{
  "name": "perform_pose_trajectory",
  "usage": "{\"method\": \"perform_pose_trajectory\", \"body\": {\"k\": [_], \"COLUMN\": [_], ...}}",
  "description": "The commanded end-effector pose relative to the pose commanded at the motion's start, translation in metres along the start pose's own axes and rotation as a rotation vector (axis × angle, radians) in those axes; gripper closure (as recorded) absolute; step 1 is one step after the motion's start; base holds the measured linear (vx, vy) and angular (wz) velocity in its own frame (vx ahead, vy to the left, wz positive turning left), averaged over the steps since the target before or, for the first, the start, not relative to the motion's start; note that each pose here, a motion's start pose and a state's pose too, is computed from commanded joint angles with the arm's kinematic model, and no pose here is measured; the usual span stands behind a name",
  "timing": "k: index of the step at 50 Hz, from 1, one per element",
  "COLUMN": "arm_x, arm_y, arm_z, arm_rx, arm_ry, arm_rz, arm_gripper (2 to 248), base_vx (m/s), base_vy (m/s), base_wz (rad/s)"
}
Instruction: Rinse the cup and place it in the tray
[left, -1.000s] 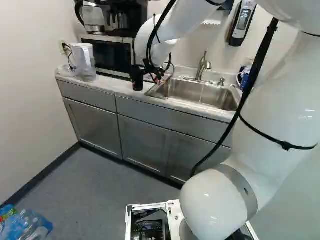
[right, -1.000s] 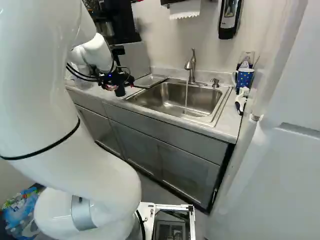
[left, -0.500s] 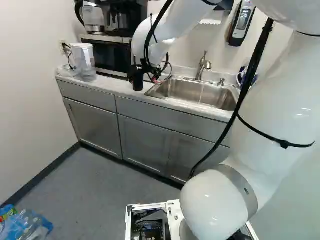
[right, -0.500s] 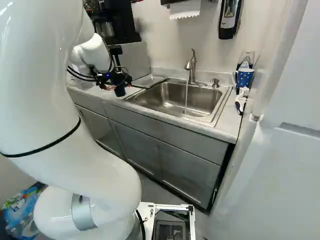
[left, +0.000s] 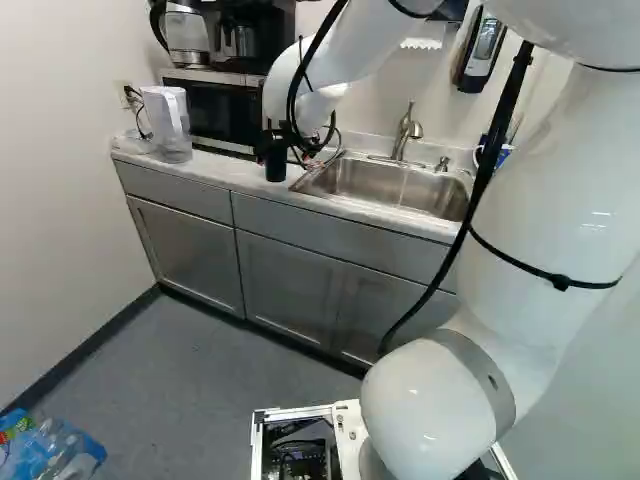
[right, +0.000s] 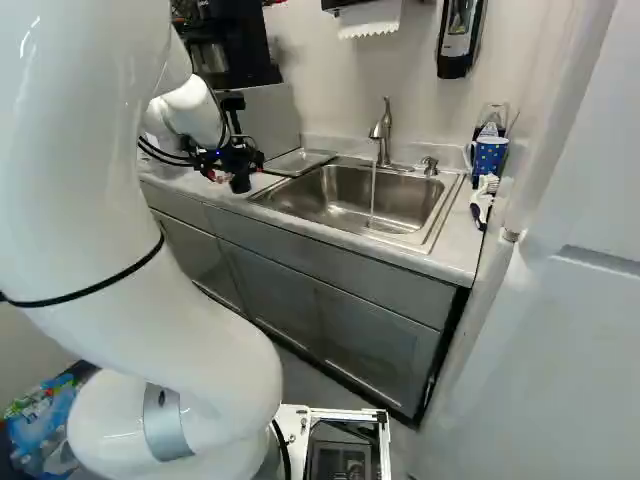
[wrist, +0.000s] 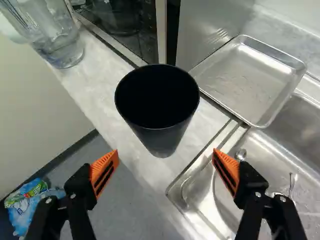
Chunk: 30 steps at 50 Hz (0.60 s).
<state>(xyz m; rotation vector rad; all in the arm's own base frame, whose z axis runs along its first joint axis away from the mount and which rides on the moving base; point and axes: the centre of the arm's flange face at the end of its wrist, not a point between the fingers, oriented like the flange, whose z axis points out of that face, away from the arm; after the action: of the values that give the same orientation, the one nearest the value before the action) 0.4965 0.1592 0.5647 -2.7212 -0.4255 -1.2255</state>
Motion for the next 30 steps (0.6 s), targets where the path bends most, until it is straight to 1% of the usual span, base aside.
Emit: {"method": "perform_pose_trajectory", "body": {"k": [11, 30], "arm_x": [-0.003, -0.014], "arm_y": [-0.001, -0.004], "arm_z": [0.009, 0.018], "arm_rx": [0.001, 0.006], "arm_ry": [0.036, 0.106], "arm_rz": [-0.001, -0.005], "arm_gripper": [3, 3], "base_vx": [0.000, 0.000], "base_vy": [0.000, 0.000], "base_wz": [0.000, 0.000]}}
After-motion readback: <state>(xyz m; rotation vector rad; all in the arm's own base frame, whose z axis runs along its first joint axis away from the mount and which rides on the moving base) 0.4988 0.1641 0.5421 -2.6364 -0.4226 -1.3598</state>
